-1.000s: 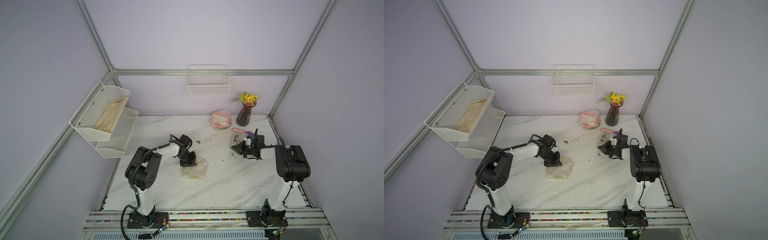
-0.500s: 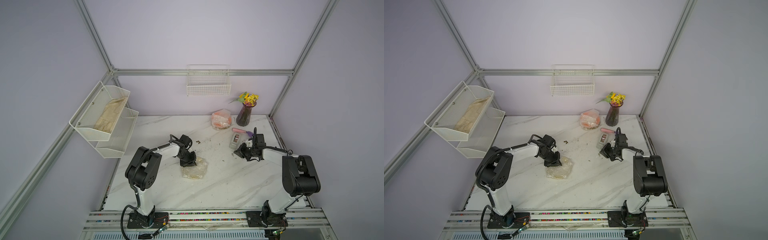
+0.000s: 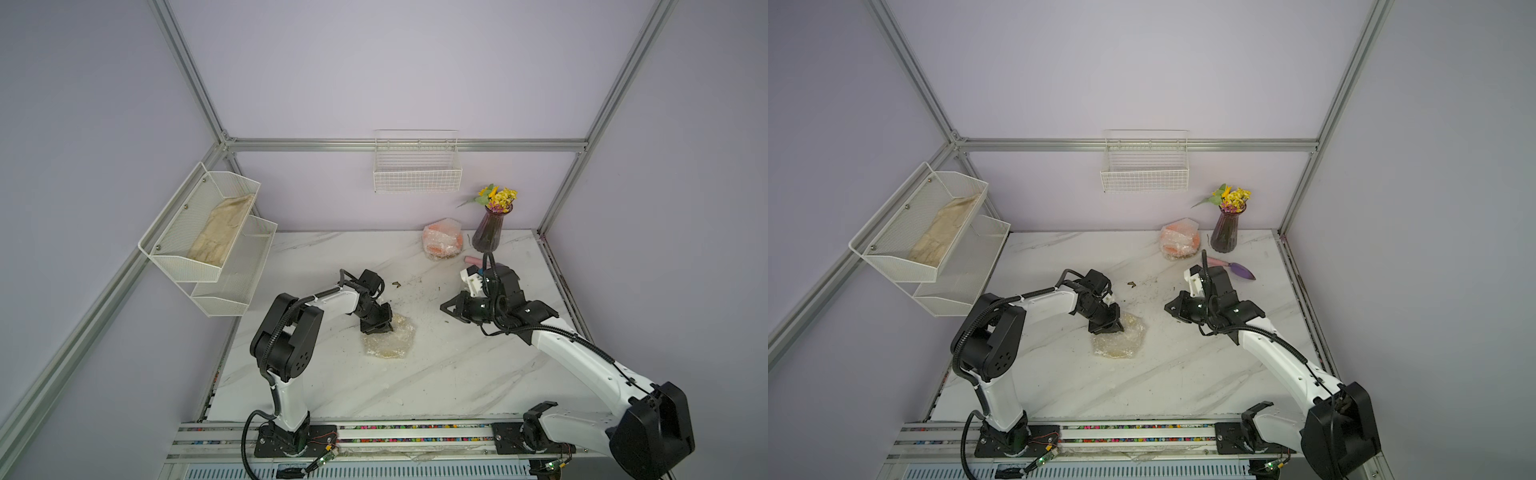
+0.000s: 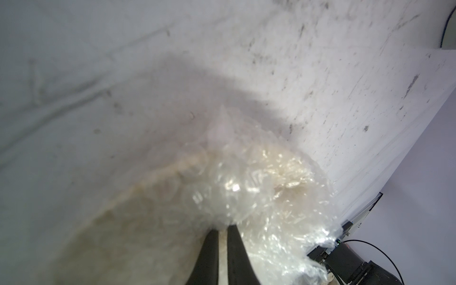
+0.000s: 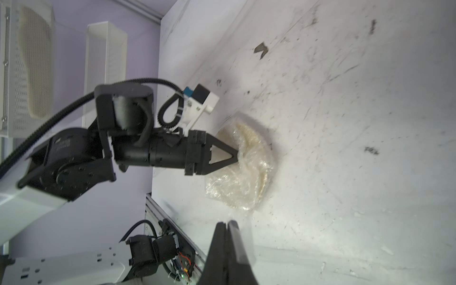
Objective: Wrap dinner plates in bubble wrap
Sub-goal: Stick the tape on the bubble wrap.
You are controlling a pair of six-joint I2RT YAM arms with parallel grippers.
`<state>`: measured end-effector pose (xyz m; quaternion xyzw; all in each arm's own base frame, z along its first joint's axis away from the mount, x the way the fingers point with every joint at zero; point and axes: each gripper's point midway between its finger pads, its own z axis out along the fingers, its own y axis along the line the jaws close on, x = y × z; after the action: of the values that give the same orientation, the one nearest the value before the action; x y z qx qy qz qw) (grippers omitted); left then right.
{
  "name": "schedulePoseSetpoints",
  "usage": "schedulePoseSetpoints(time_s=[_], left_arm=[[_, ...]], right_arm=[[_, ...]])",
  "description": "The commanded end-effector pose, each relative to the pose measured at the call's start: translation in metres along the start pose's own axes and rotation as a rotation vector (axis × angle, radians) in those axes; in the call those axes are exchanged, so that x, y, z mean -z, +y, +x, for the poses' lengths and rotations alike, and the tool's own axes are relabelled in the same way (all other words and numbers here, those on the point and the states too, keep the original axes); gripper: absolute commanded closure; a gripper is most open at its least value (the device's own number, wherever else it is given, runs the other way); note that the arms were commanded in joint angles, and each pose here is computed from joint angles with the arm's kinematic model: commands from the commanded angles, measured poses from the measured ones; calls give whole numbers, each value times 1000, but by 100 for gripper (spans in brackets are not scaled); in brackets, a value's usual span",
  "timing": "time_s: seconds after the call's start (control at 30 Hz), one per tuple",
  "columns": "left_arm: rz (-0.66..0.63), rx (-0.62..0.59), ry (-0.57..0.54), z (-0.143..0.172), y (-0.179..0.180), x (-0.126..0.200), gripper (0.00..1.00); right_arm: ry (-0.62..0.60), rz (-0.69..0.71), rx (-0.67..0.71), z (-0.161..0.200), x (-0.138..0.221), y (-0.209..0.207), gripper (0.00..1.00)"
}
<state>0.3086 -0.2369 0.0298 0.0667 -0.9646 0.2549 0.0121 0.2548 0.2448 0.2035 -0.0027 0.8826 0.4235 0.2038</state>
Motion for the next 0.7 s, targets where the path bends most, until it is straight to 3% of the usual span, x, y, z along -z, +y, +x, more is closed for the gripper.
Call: schedulePoseSetpoints(time_s=[0.0, 0.2, 0.3, 0.57, 0.67], left_arm=[[-92, 29, 20, 9, 27, -18, 89], [-80, -1, -8, 2, 23, -16, 89], [-68, -10, -18, 1, 20, -14, 89], [-62, -16, -27, 1, 18, -10, 89], [-57, -12, -26, 2, 17, -9, 90]], right_arm=[[21, 43, -33, 32, -4, 4, 100], [113, -37, 25, 95, -38, 51, 100], [164, -107, -26, 114, -59, 60, 100], [271, -123, -135, 136, -103, 48, 100], [276, -146, -205, 127, -122, 44, 100]])
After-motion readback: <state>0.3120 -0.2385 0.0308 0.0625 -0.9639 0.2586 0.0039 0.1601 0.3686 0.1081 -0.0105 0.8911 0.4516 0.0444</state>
